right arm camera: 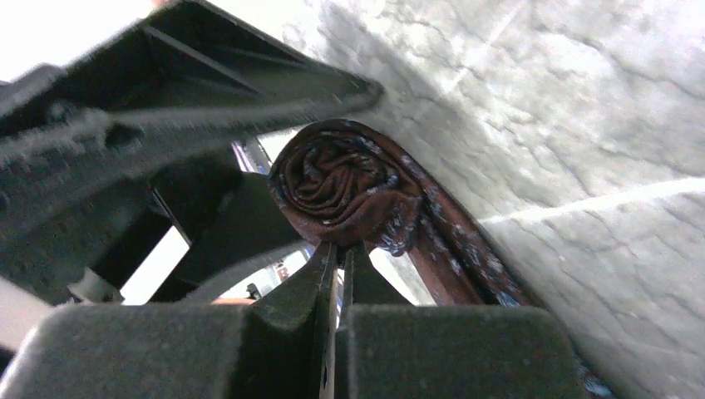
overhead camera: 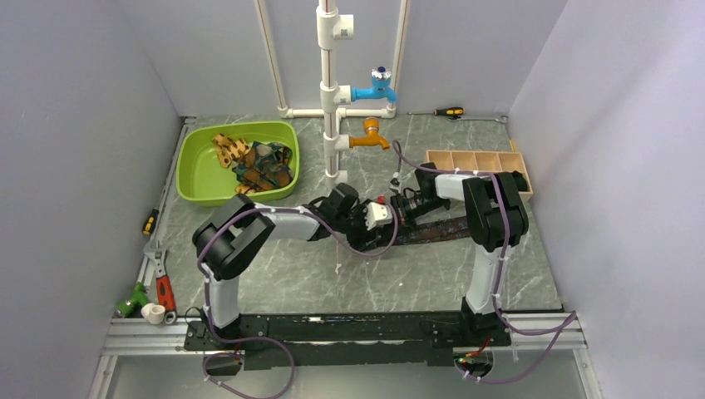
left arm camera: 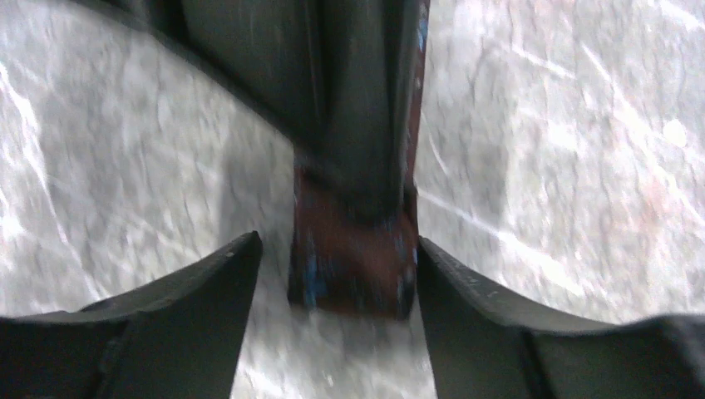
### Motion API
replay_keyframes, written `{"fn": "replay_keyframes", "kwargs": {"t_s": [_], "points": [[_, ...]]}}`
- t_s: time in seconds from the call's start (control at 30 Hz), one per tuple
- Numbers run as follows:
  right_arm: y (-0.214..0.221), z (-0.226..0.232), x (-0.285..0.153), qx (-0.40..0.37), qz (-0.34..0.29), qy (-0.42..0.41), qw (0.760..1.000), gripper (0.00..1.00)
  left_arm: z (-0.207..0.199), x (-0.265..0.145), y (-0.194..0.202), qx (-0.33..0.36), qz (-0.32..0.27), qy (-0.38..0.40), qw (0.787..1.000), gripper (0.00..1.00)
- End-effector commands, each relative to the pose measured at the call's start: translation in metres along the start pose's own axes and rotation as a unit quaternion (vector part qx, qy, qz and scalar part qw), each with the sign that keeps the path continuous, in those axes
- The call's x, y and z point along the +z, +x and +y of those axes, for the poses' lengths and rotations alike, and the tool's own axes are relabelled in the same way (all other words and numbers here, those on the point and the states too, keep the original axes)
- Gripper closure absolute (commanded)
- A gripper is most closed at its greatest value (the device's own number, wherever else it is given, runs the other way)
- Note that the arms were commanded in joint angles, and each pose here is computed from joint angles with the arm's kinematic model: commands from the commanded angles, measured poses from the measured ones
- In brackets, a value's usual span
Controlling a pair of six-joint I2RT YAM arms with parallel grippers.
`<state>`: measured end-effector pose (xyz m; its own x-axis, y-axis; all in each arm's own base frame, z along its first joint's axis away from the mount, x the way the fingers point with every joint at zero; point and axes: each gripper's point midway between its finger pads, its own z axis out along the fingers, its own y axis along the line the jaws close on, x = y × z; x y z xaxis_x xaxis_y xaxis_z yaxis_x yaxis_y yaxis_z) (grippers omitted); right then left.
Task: Roll the ties
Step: Roll the tie at the center of the board.
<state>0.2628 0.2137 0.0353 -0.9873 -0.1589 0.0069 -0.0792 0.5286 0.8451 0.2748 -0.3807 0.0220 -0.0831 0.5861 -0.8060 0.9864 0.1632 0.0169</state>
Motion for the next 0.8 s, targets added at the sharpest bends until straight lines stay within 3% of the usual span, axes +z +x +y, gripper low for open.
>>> {"fn": "replay_keyframes", "kwargs": {"t_s": [0.0, 0.03, 0.1, 0.3, 0.4, 0.47, 0.6, 0.77], "points": [[0.012, -0.063, -0.009, -0.019, 0.026, 0.122, 0.992, 1.00, -0.016, -0.028, 0.035, -0.039, 0.047, 0.001, 0.998, 0.18], [0.012, -0.065, -0.011, -0.020, 0.028, 0.127, 0.991, 1.00, -0.012, -0.034, 0.019, -0.029, 0.022, -0.010, 0.999, 0.08], [0.013, -0.068, -0.013, -0.023, 0.032, 0.133, 0.990, 1.00, -0.005, -0.048, -0.008, -0.008, -0.018, -0.030, 0.999, 0.01], [0.007, -0.074, -0.019, -0.024, 0.034, 0.151, 0.988, 1.00, -0.003, -0.094, -0.057, 0.013, -0.085, -0.063, 0.994, 0.01], [-0.001, -0.077, -0.025, -0.027, 0.026, 0.157, 0.987, 1.00, -0.020, -0.108, -0.079, 0.054, -0.165, -0.038, 0.984, 0.01], [-0.007, -0.078, -0.027, -0.024, 0.021, 0.155, 0.987, 1.00, -0.029, -0.102, -0.075, 0.042, -0.185, -0.017, 0.982, 0.01], [-0.012, -0.075, -0.027, -0.024, 0.028, 0.146, 0.989, 1.00, -0.038, -0.073, -0.058, 0.062, -0.117, 0.097, 0.986, 0.01], [-0.011, -0.075, -0.028, -0.022, 0.039, 0.142, 0.989, 1.00, -0.017, -0.044, -0.068, 0.124, -0.136, 0.032, 0.983, 0.00]]}}
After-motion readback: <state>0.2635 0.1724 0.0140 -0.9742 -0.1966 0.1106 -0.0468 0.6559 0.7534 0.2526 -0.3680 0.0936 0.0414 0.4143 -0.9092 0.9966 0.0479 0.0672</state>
